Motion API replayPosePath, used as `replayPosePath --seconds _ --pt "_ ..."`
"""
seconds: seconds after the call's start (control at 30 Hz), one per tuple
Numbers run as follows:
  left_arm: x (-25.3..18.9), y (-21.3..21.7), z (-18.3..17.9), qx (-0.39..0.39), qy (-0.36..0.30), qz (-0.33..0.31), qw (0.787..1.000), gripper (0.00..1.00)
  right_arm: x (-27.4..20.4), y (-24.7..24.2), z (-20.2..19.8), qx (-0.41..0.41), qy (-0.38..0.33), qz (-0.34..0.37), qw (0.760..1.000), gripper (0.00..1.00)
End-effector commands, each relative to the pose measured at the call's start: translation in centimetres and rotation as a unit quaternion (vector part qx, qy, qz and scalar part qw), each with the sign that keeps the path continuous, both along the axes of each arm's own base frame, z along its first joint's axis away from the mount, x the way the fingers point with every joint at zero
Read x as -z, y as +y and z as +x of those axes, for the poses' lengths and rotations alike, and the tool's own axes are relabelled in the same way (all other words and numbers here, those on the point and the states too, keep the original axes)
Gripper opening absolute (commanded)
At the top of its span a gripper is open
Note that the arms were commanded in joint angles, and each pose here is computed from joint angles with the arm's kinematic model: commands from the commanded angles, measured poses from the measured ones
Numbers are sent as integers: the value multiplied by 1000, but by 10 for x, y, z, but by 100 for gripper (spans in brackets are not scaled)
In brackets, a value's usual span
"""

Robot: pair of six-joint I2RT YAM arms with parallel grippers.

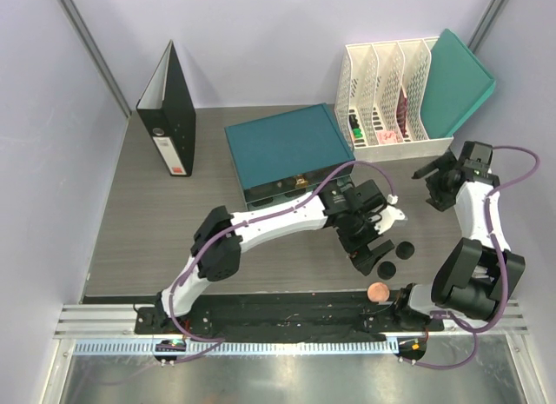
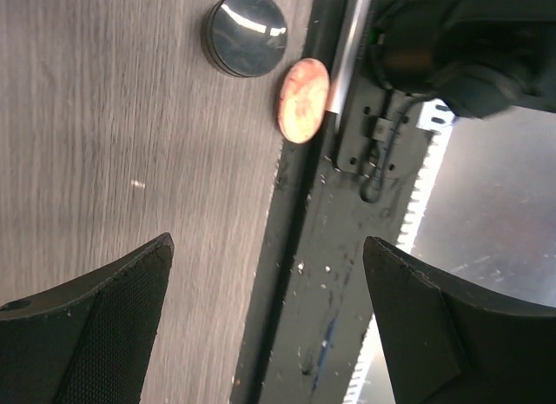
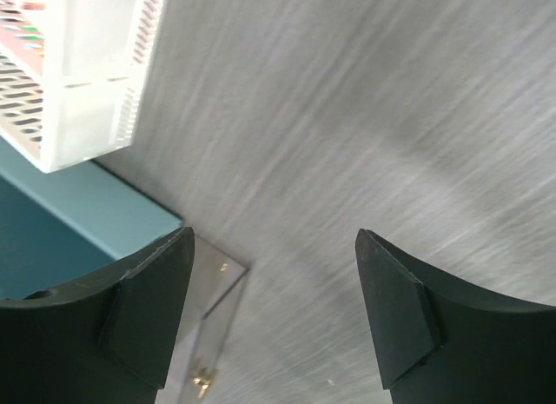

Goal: Organize the makeup

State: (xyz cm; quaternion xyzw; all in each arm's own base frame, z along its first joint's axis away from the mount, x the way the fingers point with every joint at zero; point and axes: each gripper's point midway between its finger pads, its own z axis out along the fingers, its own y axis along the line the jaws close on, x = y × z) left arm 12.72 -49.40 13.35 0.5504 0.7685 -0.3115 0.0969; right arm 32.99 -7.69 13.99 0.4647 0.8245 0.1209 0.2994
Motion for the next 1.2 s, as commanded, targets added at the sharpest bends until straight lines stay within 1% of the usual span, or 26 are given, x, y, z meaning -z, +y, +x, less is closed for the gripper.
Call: replayPosePath --seconds 0.0,0.13,0.17,0.2,0.27,0.3,0.43,0.53,0.57,0.7,0.8,0.87,1.0,1.17 --pt "-8 -33 3 6 -12 -55 998 89 5 -15 -5 -10 0 -37 999 82" --pt "5 -53 -3 0 4 -67 998 89 16 -22 -12 -1 12 -41 999 85" --pt "1 -59 -5 0 5 -74 997 89 18 -23 -13 -1 13 -41 999 85" --pt "13 -63 -6 0 12 -67 998 89 19 -26 -14 3 13 -42 999 86" --pt "7 -74 -10 3 25 -80 997 89 23 -28 -15 5 14 -41 999 86" --pt "16 -79 -13 5 31 -78 997 89 23 -30 -15 7 13 -43 999 86" --pt "29 -86 -16 -1 40 -76 996 89 29 -38 -20 18 15 -42 999 86" --pt "40 -89 -12 -11 22 -71 997 89 30 -40 -21 17 14 -43 999 86" --pt "48 -86 -6 -22 7 -61 998 89 30 -40 -22 17 14 -42 999 86" --pt "61 -90 7 -49 -42 -62 996 89 29 -40 -23 14 12 -41 999 86" --pt "69 -93 9 -54 -67 -63 994 89 30 -38 -23 10 11 -38 999 86" --pt "77 -96 7 -49 -70 -59 995 89 30 -38 -24 9 12 -39 999 87" --pt "91 -98 -4 -36 -53 -50 997 88 31 -39 -24 10 15 -39 999 86" --pt "103 -98 -11 -37 -43 -42 997 88 35 -39 -24 10 19 -33 999 86"
